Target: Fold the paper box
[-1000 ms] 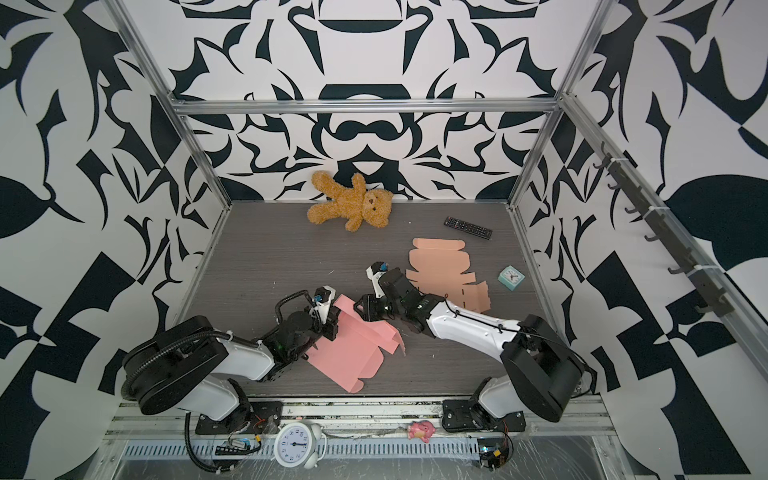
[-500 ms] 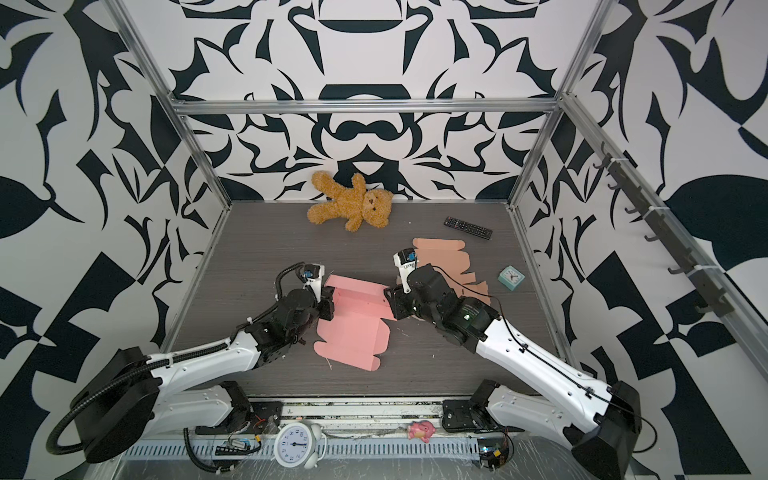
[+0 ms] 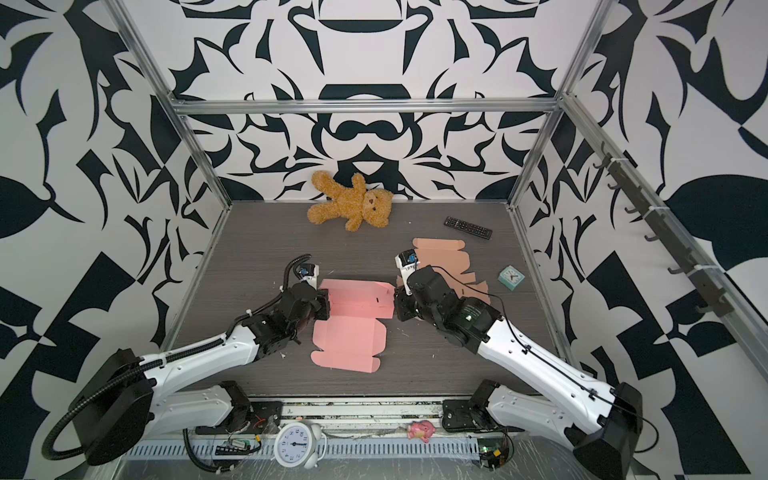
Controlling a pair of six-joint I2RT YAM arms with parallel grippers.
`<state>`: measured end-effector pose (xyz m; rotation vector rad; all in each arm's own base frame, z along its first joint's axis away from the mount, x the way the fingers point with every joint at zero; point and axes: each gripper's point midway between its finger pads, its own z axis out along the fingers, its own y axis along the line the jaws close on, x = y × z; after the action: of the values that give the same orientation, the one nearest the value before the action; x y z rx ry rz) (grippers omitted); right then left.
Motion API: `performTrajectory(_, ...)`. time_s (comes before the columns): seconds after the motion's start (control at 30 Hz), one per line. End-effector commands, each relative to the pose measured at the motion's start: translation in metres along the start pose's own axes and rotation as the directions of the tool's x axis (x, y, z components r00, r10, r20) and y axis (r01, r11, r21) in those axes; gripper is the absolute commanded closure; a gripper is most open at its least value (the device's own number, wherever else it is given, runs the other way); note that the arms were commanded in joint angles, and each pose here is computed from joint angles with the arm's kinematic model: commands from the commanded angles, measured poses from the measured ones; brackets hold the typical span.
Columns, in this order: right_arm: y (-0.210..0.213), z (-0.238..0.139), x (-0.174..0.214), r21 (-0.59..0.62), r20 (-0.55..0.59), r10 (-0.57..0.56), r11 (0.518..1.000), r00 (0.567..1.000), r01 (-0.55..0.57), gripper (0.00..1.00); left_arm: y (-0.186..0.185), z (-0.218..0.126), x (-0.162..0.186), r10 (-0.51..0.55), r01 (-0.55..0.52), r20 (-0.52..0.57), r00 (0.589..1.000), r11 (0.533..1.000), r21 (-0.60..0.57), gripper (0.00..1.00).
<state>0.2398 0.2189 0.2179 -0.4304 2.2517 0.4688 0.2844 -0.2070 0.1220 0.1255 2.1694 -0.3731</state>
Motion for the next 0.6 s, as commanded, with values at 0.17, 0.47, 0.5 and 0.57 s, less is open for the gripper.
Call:
performTrajectory(0.17, 0.016, 0.013, -0.028, 0.041, 0.050, -0.068, 0.997, 0.996, 0.065, 0.90, -0.004, -0.006, -0.006, -0.053, 0.053, -0.001, 0.999, 0.998, 0.022, 0.91)
performTrajectory(0.47, 0.021, 0.038, -0.021, 0.098, -0.002, -0.112, 0.989, 0.994, 0.111, 0.90, -0.003, -0.001, -0.008, -0.046, 0.046, 0.009, 0.999, 0.999, 0.030, 0.92)
performTrajectory(0.5, 0.022, 0.043, -0.020, 0.102, -0.012, -0.117, 0.988, 0.993, 0.117, 0.91, -0.002, -0.001, -0.009, -0.046, 0.046, 0.013, 0.999, 0.998, 0.034, 0.92)
performTrajectory(0.57, 0.026, 0.050, -0.019, 0.103, -0.020, -0.118, 0.987, 0.993, 0.120, 0.91, -0.002, -0.001, -0.011, -0.053, 0.052, 0.021, 0.998, 0.998, 0.046, 0.92)
